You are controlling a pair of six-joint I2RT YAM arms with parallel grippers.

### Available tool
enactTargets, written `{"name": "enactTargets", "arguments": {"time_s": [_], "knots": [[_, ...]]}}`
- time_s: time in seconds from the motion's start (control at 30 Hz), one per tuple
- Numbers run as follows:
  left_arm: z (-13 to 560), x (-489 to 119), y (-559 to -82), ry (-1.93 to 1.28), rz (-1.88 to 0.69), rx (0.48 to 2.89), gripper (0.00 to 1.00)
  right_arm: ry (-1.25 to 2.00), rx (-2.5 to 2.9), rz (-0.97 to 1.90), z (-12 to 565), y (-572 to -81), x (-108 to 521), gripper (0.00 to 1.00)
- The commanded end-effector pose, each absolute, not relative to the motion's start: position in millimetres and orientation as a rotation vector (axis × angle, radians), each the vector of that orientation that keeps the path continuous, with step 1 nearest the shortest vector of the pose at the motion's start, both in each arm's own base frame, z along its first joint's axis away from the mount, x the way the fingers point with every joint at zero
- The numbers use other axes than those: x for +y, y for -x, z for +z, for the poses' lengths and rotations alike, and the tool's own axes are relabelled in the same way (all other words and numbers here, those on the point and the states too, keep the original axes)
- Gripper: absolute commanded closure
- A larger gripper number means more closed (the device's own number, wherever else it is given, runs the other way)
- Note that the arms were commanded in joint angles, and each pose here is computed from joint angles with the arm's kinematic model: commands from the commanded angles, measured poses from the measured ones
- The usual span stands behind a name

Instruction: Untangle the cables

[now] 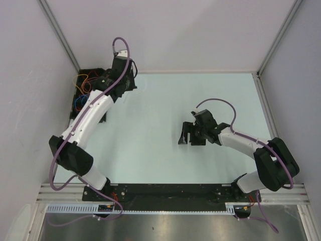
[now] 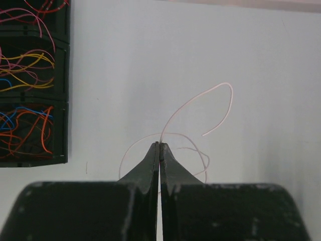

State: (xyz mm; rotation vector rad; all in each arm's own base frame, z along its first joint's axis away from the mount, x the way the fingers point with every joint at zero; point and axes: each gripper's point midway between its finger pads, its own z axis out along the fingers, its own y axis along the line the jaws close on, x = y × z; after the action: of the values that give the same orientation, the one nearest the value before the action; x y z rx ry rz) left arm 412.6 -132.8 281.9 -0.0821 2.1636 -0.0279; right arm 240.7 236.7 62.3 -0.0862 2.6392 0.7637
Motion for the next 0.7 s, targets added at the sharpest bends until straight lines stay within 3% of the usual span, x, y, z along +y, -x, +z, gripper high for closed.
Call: {"name": "enactTargets", "arguments": {"time_s": [0.0, 0.3, 0.47, 0.67], "knots": [[314, -112, -432, 0.132, -0.047, 2.108, 1.00, 0.100, 2.585, 0.834, 71, -241, 247, 0.19], [352, -46, -485, 0.171, 0.094, 2.002, 1.00, 0.127, 2.589, 0.866, 69, -237, 253, 0.19], [368, 14, -513, 0.172, 0.385, 1.897, 1.00, 0.132, 2.590, 0.894, 65, -236, 257, 0.19], [366, 66, -542, 0.179, 0.504, 1.842, 1.00, 0.142, 2.594, 0.926, 62, -235, 261, 0.19]]}}
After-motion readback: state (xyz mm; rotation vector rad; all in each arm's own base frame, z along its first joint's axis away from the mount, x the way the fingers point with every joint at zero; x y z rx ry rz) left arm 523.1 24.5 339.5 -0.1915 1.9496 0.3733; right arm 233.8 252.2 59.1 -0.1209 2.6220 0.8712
